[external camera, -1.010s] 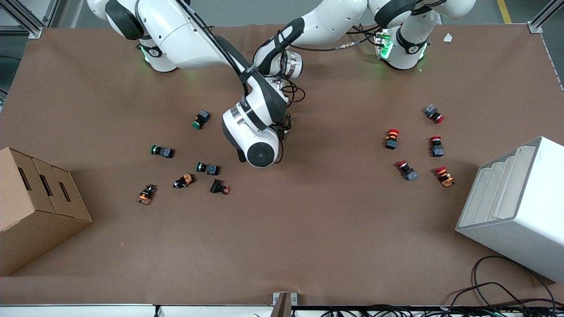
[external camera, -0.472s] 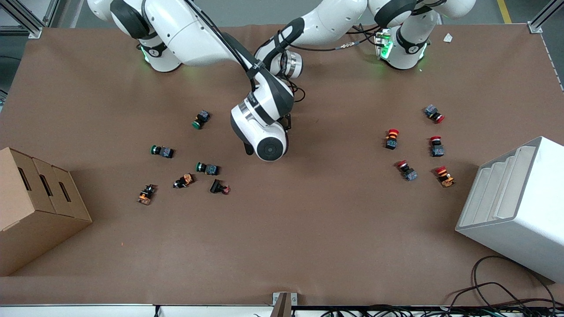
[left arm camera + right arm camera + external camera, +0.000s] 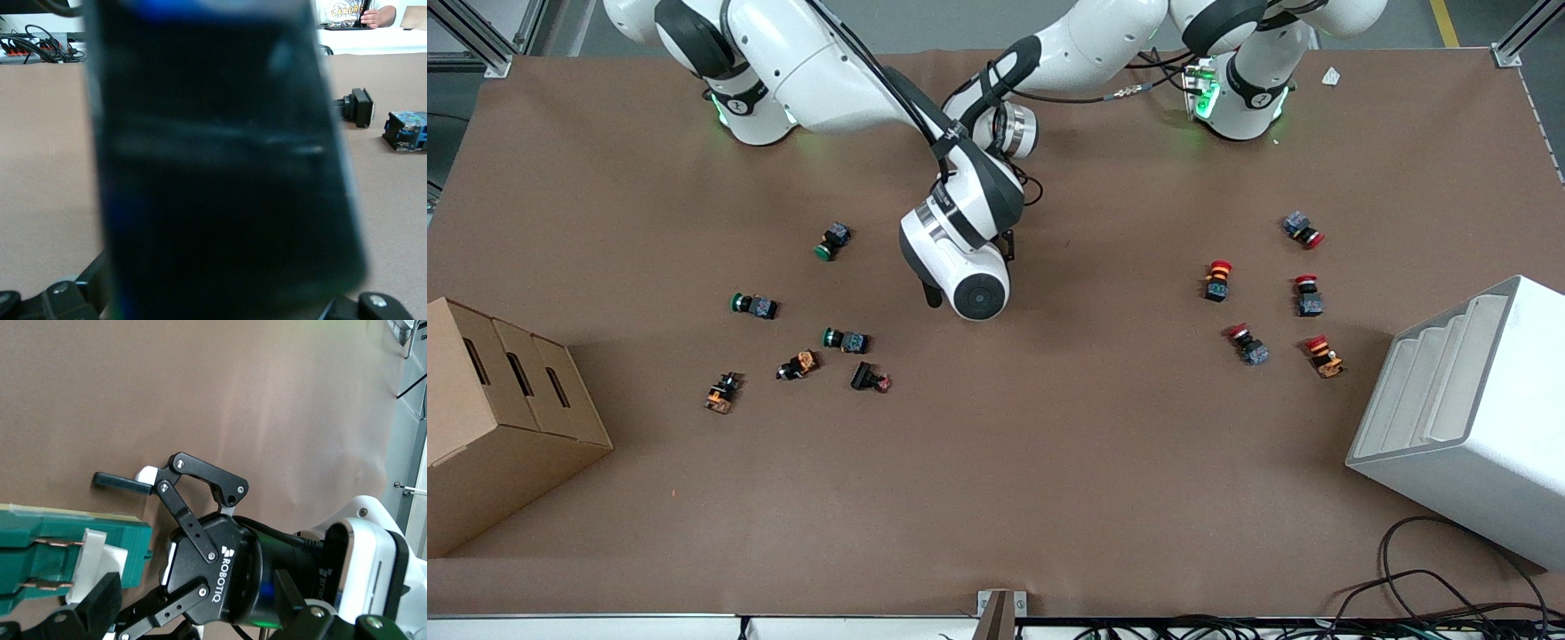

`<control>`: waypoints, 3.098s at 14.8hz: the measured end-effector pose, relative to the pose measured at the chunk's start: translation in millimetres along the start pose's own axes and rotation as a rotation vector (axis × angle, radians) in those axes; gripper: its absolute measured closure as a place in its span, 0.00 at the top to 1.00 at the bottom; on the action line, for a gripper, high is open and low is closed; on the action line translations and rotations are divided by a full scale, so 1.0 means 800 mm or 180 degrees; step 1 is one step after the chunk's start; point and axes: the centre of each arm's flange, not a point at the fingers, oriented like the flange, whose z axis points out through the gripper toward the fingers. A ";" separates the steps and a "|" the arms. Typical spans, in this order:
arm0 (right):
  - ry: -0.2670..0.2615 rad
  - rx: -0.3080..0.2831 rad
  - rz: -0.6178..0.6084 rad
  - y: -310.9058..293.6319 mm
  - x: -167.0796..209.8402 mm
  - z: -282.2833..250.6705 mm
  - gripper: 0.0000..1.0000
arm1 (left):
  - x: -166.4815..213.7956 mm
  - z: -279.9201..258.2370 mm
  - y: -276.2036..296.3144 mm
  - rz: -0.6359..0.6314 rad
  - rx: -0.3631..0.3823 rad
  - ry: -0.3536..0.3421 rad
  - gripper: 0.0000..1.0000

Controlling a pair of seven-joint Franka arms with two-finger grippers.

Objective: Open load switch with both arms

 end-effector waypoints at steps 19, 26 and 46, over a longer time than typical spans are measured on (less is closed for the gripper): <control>0.0197 0.0707 -0.1945 0.033 0.338 -0.276 1.00 | 0.068 -0.013 0.029 0.0007 0.0402 -0.0279 0.98; 0.0712 0.0975 -0.3476 0.113 0.538 -0.361 1.00 | 0.205 -0.029 0.064 -0.0258 0.0733 -0.0820 0.98; 0.1165 0.1150 -0.3941 0.202 0.645 -0.414 1.00 | 0.669 0.115 -0.303 -0.1678 0.1591 -0.2792 1.00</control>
